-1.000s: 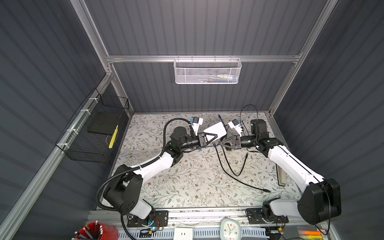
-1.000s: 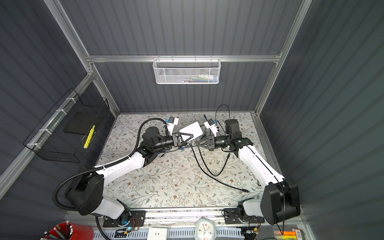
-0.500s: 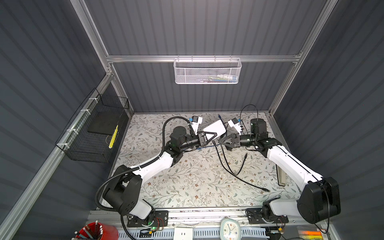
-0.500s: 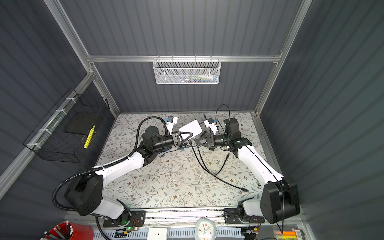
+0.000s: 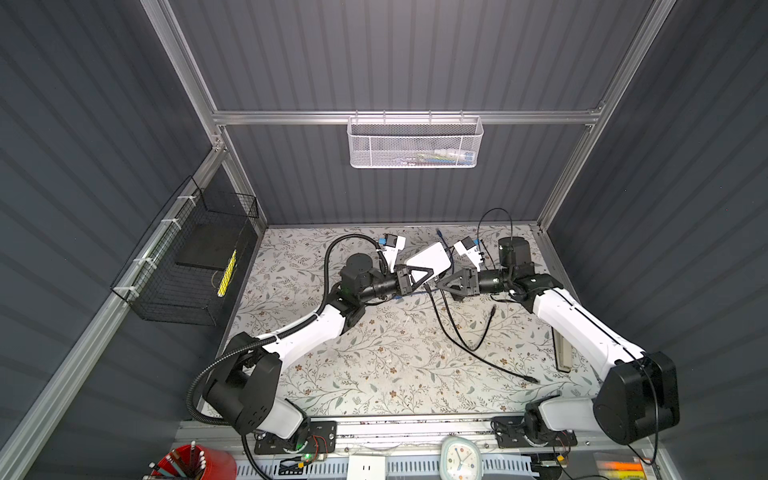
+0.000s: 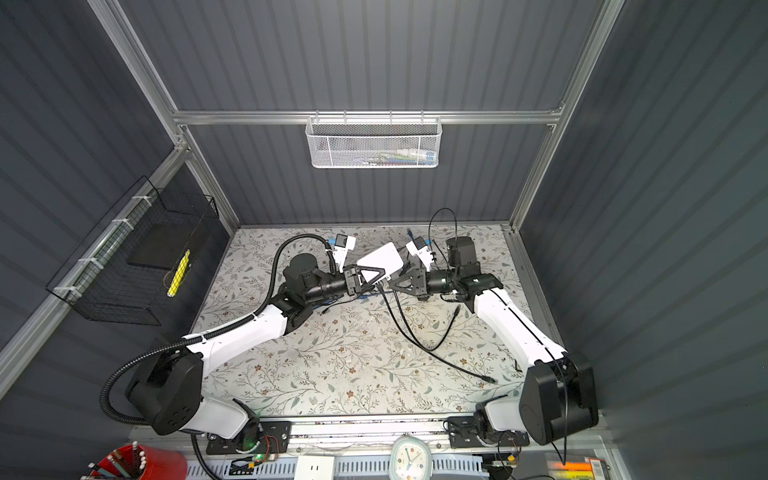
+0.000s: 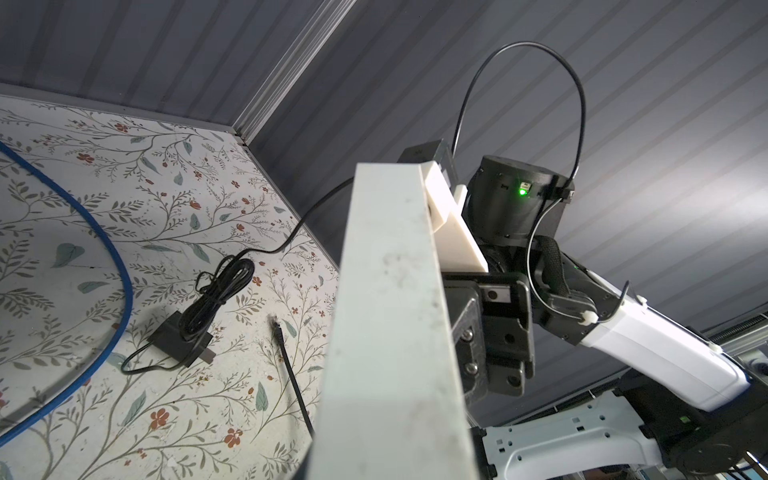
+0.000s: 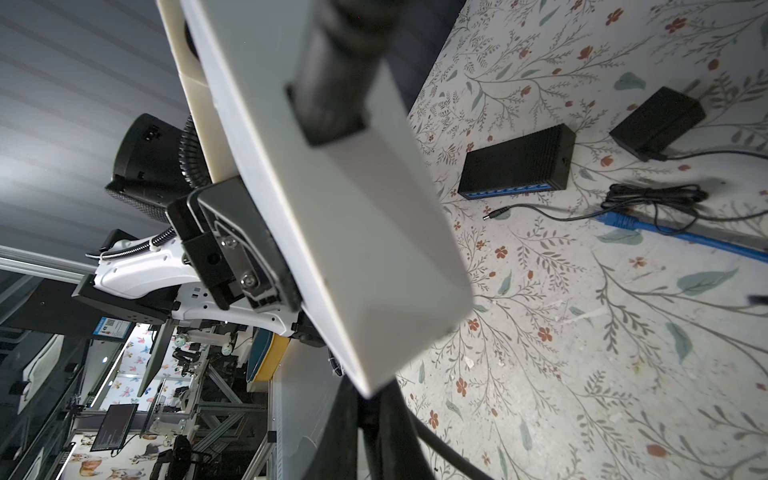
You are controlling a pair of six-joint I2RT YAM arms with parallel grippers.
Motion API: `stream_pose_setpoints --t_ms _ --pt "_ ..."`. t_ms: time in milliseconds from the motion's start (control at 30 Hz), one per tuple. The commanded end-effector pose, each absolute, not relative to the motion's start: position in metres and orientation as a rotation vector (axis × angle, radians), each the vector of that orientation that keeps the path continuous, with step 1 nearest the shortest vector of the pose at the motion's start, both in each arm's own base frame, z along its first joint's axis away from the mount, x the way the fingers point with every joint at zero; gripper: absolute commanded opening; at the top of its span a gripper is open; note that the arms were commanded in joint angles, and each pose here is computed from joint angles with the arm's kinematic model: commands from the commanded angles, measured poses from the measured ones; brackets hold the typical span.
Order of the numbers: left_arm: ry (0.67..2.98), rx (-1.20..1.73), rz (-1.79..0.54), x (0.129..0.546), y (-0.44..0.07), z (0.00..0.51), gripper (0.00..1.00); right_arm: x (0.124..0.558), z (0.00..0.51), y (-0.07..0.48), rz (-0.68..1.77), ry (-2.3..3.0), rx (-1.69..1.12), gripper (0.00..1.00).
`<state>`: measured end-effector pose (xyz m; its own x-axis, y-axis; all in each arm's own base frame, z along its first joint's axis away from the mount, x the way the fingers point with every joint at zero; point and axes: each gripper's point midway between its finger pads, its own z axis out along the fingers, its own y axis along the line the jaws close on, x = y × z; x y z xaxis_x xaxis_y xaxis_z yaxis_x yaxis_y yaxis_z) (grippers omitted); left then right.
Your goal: Insert the plug into the switch port
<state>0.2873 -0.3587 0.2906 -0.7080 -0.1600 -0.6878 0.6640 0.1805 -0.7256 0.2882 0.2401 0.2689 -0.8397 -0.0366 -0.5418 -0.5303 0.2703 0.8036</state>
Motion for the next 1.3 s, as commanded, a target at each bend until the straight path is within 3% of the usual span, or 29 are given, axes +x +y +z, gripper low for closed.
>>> stream_pose_setpoints --t_ms 0,400,500,767,967,1267 --pt "2.170 0.791 -1.912 0.178 -0.378 0.213 0.00 0.324 0.376 0.239 1.363 1.658 -0.702 0.00" --pt "2.205 0.782 -1.923 0.173 -0.375 0.208 0.00 0.322 0.376 0.240 1.357 1.643 -0.735 0.00" --pt "2.263 0.668 -1.844 0.192 -0.368 0.200 0.00 0.327 0.363 0.242 1.362 1.702 -0.730 0.00" --pt "2.362 0.241 -1.600 0.272 -0.324 0.185 0.00 0.317 0.311 0.241 1.380 1.851 -0.745 0.18" --pt "2.381 0.180 -1.547 0.300 -0.326 0.181 0.00 0.300 0.274 0.235 1.349 1.970 -0.759 0.30" --pt "2.362 0.145 -1.517 0.323 -0.334 0.186 0.00 0.306 0.234 0.203 1.164 2.131 -0.542 0.38"
